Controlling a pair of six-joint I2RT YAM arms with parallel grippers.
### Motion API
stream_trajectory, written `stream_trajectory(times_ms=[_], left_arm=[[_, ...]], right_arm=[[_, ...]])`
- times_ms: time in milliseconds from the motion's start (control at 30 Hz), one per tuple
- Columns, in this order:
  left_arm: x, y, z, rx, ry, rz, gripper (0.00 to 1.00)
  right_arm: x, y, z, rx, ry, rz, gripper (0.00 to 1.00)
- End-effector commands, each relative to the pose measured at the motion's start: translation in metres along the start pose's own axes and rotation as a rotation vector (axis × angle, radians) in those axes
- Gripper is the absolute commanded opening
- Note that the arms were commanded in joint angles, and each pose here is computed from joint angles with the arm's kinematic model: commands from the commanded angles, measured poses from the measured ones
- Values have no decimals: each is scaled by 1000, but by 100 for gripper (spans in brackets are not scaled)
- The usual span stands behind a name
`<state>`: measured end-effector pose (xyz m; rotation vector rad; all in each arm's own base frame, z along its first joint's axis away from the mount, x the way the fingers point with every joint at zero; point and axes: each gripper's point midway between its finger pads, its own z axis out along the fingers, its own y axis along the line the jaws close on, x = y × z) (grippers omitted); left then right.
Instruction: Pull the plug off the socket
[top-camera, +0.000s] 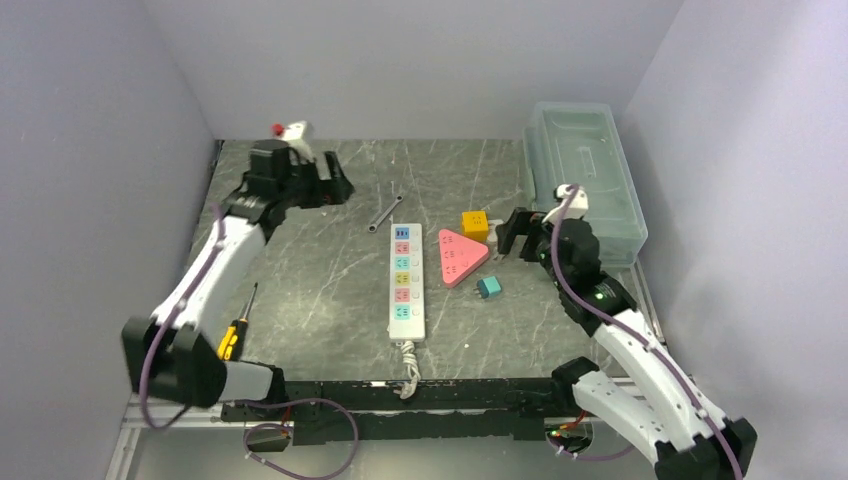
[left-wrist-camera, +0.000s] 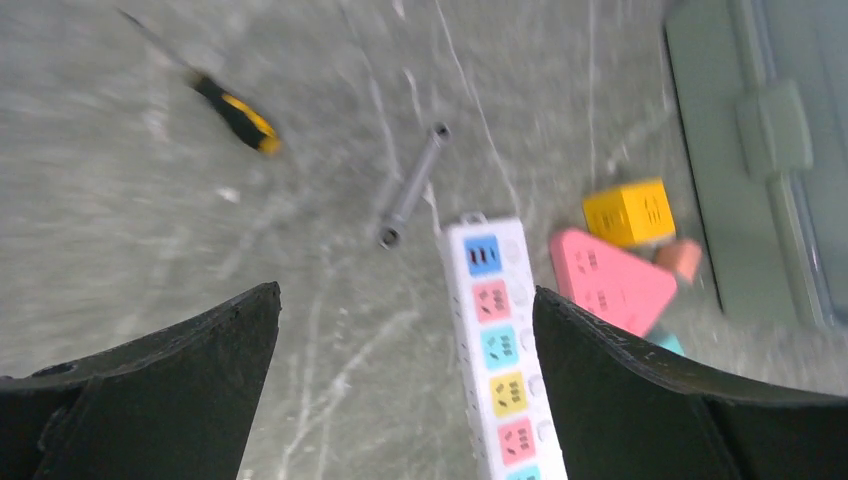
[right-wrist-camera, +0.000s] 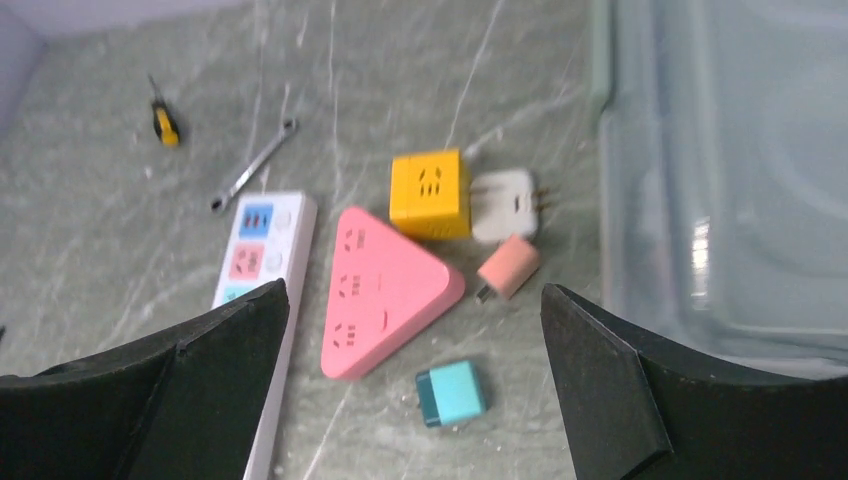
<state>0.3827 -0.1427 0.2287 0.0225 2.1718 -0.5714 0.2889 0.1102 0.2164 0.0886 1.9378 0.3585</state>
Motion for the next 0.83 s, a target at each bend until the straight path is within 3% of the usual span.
stream_trajectory(times_ms=[0,300,500,800], left_arm=[[-46,26,-68,-207,-265,58,100],[-26,58,-167,-424,-462,124,100],[-13,52,-180,-367,-508,153,100],[-13,55,-178,-386,-484,146,100]], right_arm=[[-62,-20,-32,112,-210,-57,100],[-92,-38,-76,133,-493,-52,100],[-89,-43,-81,144,-520,-47,100],[-86,-37,-76,118,-497,-63,100]])
